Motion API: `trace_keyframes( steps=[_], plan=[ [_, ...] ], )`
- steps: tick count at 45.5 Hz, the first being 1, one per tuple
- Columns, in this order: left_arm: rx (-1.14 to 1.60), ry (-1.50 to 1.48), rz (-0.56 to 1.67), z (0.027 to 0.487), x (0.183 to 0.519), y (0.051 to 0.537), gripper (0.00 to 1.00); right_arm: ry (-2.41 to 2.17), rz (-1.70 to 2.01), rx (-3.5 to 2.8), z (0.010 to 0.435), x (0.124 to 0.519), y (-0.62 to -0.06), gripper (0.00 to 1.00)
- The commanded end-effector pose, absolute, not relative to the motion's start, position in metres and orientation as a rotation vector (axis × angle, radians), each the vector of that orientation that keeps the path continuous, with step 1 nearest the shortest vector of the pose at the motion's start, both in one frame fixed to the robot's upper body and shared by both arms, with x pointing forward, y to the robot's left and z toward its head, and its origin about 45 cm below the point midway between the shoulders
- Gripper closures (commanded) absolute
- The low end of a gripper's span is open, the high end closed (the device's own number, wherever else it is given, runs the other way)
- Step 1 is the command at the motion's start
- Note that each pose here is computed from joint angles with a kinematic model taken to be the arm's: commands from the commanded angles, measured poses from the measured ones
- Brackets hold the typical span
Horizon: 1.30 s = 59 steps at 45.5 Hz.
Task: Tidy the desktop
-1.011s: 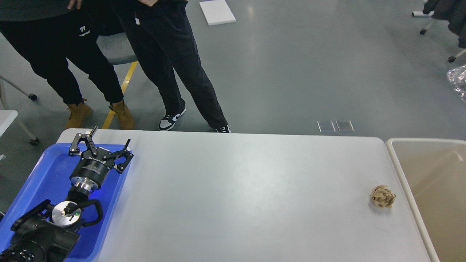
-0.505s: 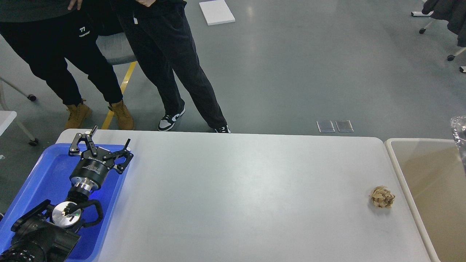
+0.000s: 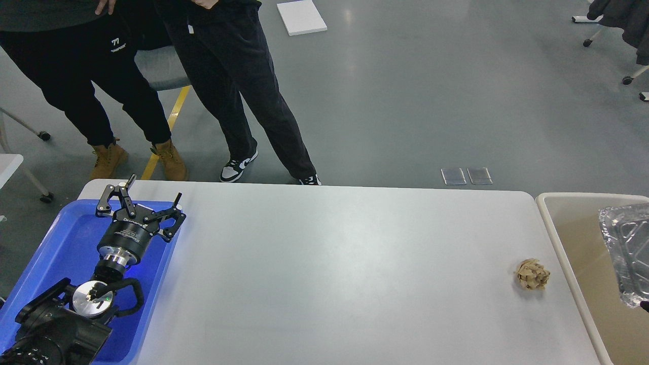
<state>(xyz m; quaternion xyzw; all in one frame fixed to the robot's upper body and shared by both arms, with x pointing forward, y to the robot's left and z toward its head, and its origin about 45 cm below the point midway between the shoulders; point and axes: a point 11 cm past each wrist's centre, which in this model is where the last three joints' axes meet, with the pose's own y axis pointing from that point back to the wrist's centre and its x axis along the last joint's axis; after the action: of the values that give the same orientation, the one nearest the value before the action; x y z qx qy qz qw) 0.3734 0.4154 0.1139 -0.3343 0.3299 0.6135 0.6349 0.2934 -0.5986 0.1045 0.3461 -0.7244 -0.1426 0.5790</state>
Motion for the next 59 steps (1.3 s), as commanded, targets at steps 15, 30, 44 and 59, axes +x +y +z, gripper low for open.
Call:
trace_keyframes(
  steps=[15,30,44,59],
  plan=[
    [-0.764,0.754,1.402,0.114,0.373,0.415,0.00,-1.657,-0.349,0.869,0.078,0.281,-0.585,0.00],
    [-0.761,0.754,1.401,0.114,0.373,0.415,0.00,-1.706,-0.338,0.912,0.103,0.311,-0.583,0.00],
    [-0.761,0.754,1.401,0.114,0.373,0.415,0.00,-1.767,-0.360,1.107,0.170,0.358,-0.593,0.00],
    [-0.764,0.754,1.402,0.114,0.373,0.415,0.00,-1.705,-0.293,1.297,0.251,0.390,-0.601,0.00]
  ],
)
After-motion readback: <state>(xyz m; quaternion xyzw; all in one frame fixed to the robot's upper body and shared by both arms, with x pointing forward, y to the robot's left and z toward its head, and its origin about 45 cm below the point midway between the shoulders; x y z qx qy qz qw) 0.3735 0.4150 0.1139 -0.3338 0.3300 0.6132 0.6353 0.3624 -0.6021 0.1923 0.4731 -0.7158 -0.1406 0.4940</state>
